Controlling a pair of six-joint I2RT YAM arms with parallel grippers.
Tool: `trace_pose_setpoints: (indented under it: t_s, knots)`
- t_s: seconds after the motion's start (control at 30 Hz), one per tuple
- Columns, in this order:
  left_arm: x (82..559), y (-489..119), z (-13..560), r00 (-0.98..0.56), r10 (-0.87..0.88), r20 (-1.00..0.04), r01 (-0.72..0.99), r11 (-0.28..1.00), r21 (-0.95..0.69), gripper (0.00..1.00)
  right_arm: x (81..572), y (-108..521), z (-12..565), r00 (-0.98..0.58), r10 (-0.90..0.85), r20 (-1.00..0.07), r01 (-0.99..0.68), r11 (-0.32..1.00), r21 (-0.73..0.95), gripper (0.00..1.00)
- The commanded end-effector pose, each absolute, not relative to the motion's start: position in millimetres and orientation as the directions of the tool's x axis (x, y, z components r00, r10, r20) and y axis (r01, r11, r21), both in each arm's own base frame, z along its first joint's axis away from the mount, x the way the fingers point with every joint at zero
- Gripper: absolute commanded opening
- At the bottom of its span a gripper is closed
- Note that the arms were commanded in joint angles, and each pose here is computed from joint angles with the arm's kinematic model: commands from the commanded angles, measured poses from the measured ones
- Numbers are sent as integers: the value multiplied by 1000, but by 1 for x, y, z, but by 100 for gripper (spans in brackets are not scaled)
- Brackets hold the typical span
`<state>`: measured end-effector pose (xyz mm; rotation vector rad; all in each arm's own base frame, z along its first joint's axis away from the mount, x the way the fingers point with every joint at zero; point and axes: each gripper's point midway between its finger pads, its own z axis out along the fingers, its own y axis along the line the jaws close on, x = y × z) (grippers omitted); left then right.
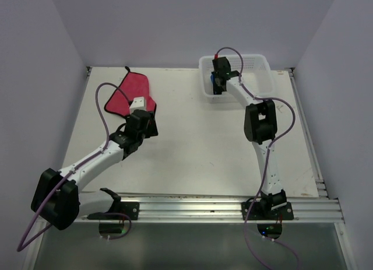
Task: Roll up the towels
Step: Place the rolled towel into the container
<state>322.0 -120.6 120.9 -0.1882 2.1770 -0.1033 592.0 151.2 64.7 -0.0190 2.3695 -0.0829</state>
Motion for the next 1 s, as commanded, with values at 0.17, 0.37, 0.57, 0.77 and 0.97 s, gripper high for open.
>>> trace_pose_setpoints:
  t_s: [0.17,0.37,0.57,0.77,0.97]
  knots:
    - [333,-125,130,-538,-178,-824,-73,984,-165,67,592,150,62,-738,-15,-674,16,999,-39,36]
    - [332,-127,125,-555,-171,-814,-62,984,-164,67,590,150,60,-745,-12,-667,14,999,-35,45]
    - [331,-129,124,-565,-166,-808,-53,985,-165,68,590,145,66,-747,-3,-665,20,999,-27,57]
    - [331,-132,123,-570,-164,-805,-45,985,-169,70,592,140,78,-739,15,-674,31,999,-11,66]
    - [332,-133,124,-572,-160,-805,-37,985,-169,71,596,138,94,-723,32,-690,34,999,11,70]
